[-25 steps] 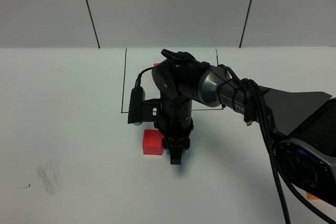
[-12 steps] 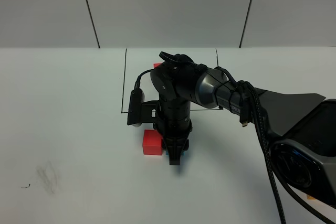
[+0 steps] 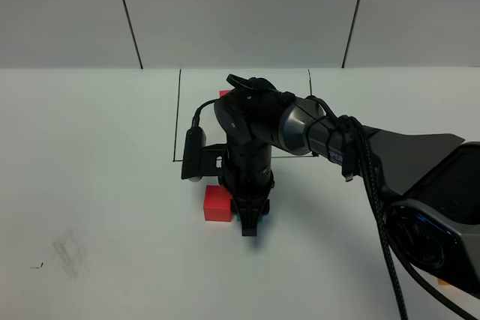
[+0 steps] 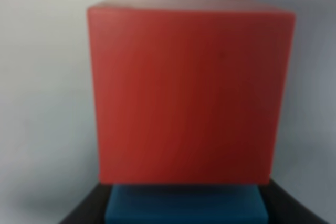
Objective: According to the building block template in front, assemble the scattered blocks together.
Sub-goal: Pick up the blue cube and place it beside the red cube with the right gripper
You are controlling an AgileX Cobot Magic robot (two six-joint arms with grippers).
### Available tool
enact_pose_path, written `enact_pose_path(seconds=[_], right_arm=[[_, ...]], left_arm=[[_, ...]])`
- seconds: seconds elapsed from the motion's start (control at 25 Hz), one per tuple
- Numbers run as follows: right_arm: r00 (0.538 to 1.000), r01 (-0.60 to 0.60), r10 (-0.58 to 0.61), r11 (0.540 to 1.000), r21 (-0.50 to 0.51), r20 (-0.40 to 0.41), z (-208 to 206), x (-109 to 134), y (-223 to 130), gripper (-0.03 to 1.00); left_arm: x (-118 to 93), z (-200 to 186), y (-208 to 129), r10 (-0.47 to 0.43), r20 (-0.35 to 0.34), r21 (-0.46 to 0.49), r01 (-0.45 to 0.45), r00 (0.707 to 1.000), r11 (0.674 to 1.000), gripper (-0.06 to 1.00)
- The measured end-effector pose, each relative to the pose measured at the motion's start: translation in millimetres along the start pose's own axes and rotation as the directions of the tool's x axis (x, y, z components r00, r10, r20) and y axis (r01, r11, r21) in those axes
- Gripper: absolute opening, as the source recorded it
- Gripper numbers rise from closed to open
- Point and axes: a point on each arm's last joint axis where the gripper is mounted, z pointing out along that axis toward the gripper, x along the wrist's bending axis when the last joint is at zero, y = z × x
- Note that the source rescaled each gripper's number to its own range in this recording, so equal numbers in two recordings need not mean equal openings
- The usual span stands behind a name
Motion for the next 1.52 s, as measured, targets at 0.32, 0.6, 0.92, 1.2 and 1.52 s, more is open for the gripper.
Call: enact_pose_path(seconds=[0.32, 0.6, 0.92, 1.2, 1.52], right_arm=[[1.000, 0.013, -0.013, 1.000, 0.000, 0.002, -0.1, 2.0, 2.3, 0.20], [1.000, 0.010, -0.010, 1.000, -0.001, 0.003, -0.1, 2.0, 2.4, 0.20], [1.000, 0.017, -0.017, 1.000, 0.005, 0.018, -0.1, 0.6, 1.9, 0.20], [0.998, 0.046, -0.047, 0.999, 0.008, 0.035, -0.1, -0.9, 1.7, 0.20], [0.996, 0.081, -0.081, 0.997, 0.008, 0.041, -0.1, -1.5, 1.9, 0.20]], left_arm=[[0.0, 0.0, 0.0, 0.000, 0.000, 0.000, 0.000, 1.000, 1.000, 1.00], [0.0, 0.0, 0.0, 0.000, 0.000, 0.000, 0.000, 1.000, 1.000, 1.00], [0.0, 0.0, 0.0, -0.001, 0.000, 0.000, 0.001, 1.000, 1.000, 1.00], [0.0, 0.0, 0.0, -0.002, 0.000, 0.000, 0.002, 1.000, 1.000, 1.00], [0.0, 0.0, 0.0, -0.002, 0.000, 0.000, 0.002, 1.000, 1.000, 1.00]])
